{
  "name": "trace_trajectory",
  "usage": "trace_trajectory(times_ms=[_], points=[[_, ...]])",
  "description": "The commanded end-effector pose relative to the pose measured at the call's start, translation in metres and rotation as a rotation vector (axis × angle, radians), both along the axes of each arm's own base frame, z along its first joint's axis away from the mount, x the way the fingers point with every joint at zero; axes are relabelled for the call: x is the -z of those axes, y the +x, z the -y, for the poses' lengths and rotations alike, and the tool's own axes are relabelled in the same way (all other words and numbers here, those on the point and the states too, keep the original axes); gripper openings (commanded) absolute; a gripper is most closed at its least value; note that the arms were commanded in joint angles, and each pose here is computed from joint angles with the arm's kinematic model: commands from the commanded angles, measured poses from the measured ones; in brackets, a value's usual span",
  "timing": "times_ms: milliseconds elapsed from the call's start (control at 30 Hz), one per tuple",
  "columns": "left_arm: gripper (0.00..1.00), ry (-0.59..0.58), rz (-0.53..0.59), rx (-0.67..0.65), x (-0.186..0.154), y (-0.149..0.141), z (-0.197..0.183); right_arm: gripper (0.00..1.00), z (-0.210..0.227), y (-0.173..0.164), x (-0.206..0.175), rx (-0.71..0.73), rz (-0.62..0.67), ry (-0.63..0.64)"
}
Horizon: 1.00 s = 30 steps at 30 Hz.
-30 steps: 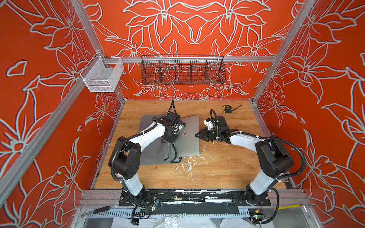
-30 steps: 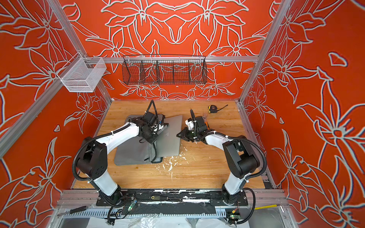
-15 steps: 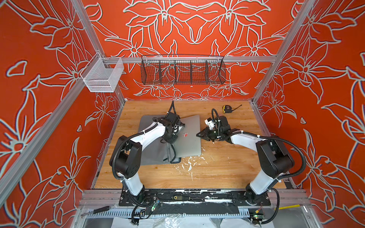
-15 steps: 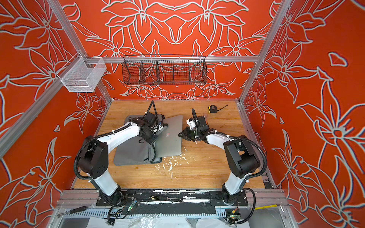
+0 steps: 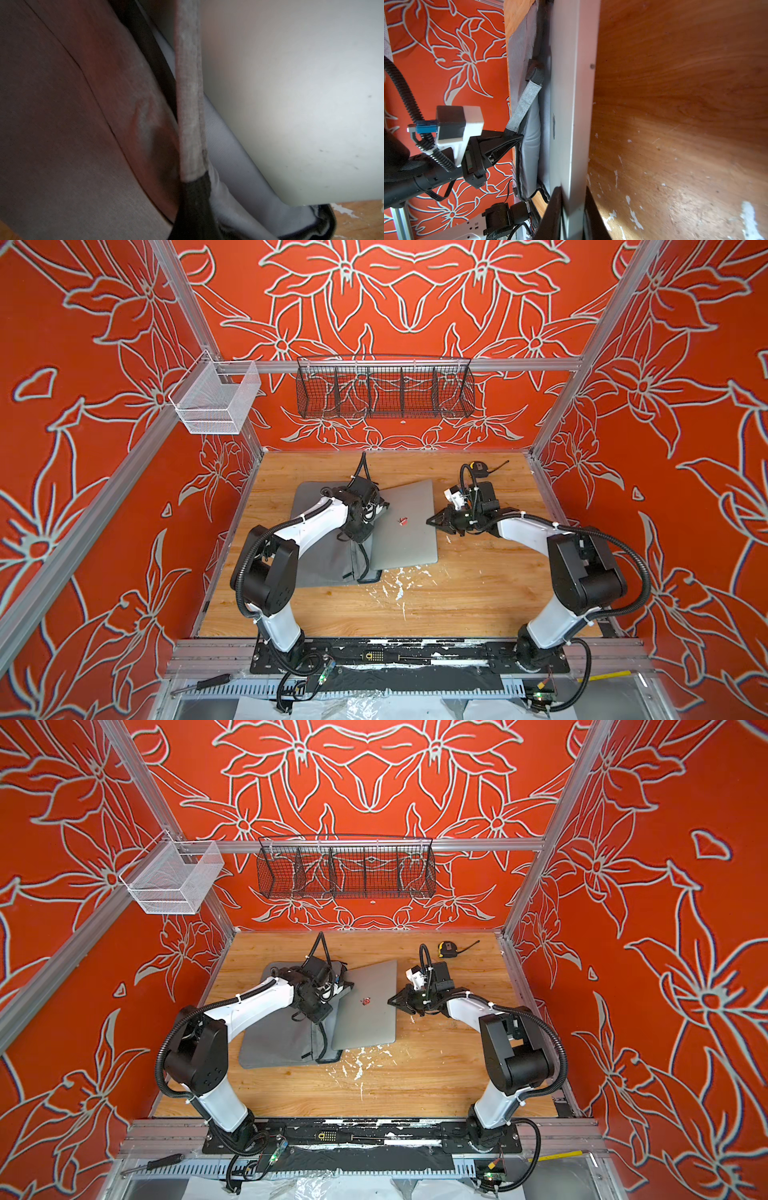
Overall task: Open the zippered laptop bag and take out the laptop
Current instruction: Take out the laptop from the zippered laptop bag, then close the bag flap on the zippered laptop bag.
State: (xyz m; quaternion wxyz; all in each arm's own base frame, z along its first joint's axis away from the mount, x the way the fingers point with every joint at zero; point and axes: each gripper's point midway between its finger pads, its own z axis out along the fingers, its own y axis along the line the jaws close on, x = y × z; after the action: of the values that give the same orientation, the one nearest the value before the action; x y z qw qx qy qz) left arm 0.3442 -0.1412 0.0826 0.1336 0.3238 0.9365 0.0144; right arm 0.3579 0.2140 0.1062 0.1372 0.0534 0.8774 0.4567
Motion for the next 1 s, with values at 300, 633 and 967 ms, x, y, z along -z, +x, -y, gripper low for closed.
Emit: trace_trajectory(times_ms=[300, 633, 967], points=[[0.00, 0.200, -0.086, 0.017, 0.017, -0.013, -0.039, 0.00, 0.027, -0.002, 0.005, 0.003, 0.010, -0.016], [0.00, 0.197, -0.081, -0.011, 0.017, -0.010, -0.041, 0.00, 0.039, -0.009, 0.014, 0.012, -0.010, -0.043], [0.00, 0.214, -0.085, 0.010, 0.017, -0.013, -0.044, 0.00, 0.071, -0.012, 0.009, 0.047, -0.019, -0.064]])
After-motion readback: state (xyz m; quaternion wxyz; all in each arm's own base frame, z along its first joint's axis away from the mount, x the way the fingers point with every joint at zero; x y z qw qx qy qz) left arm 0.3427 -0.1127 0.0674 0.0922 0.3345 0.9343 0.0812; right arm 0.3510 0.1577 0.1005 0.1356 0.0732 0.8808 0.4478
